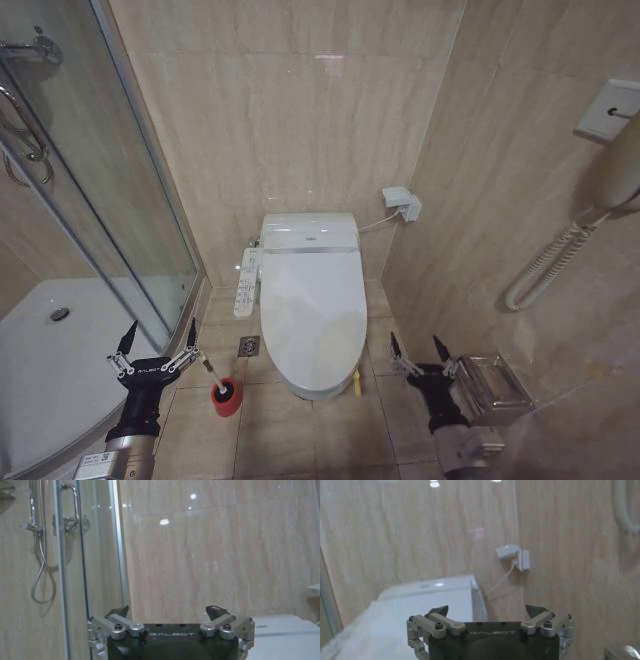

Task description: Open the toilet lid, clean the toilet bowl with a toilet brush, close the toilet lid, and flush.

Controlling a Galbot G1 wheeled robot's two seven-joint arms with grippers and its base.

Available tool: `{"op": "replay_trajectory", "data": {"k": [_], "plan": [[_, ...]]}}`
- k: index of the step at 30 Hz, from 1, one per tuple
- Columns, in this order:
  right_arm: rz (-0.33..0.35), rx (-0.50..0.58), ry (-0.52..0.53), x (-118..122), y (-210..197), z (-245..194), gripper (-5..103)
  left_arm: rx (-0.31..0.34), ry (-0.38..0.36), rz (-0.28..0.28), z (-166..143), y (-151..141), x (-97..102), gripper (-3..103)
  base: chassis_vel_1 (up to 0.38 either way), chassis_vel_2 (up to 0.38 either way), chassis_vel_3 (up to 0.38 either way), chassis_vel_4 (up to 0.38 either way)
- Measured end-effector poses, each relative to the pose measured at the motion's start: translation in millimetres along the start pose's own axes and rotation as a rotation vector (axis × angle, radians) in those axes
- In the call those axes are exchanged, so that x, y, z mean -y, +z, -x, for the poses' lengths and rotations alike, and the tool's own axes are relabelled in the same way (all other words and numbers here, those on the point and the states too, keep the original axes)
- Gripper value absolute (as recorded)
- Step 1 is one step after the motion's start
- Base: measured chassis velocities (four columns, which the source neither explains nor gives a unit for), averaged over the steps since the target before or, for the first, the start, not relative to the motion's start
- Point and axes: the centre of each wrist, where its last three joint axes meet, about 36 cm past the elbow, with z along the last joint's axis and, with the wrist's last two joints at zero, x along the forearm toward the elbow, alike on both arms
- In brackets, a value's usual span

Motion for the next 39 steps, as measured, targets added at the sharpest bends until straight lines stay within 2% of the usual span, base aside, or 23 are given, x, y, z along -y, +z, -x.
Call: {"op": "replay_trajectory", "data": {"k": [8,12,13,17,22,31,39], "plan": [[-0.036,-0.071,0.026,8,52,-4,100,0.0,0.0,0.0,0,0,0.0,100,0.0,0.0,0.0,0.0],[-0.064,-0.135,0.021,12,95,-6,100,0.0,0.0,0.0,0,0,0.0,100,0.0,0.0,0.0,0.0],[-0.064,-0.135,0.021,12,95,-6,100,0.0,0.0,0.0,0,0,0.0,100,0.0,0.0,0.0,0.0],[-0.107,-0.208,0.02,18,146,-7,100,0.0,0.0,0.0,0,0,0.0,100,0.0,0.0,0.0,0.0],[-0.124,-0.269,0.015,21,180,-19,100,0.0,0.0,0.0,0,0,0.0,100,0.0,0.0,0.0,0.0],[-0.116,-0.311,-0.007,8,205,-20,100,0.0,0.0,0.0,0,0,0.0,100,0.0,0.0,0.0,0.0],[-0.096,-0.317,-0.033,-9,206,-8,100,0.0,0.0,0.0,0,0,0.0,100,0.0,0.0,0.0,0.0]]}}
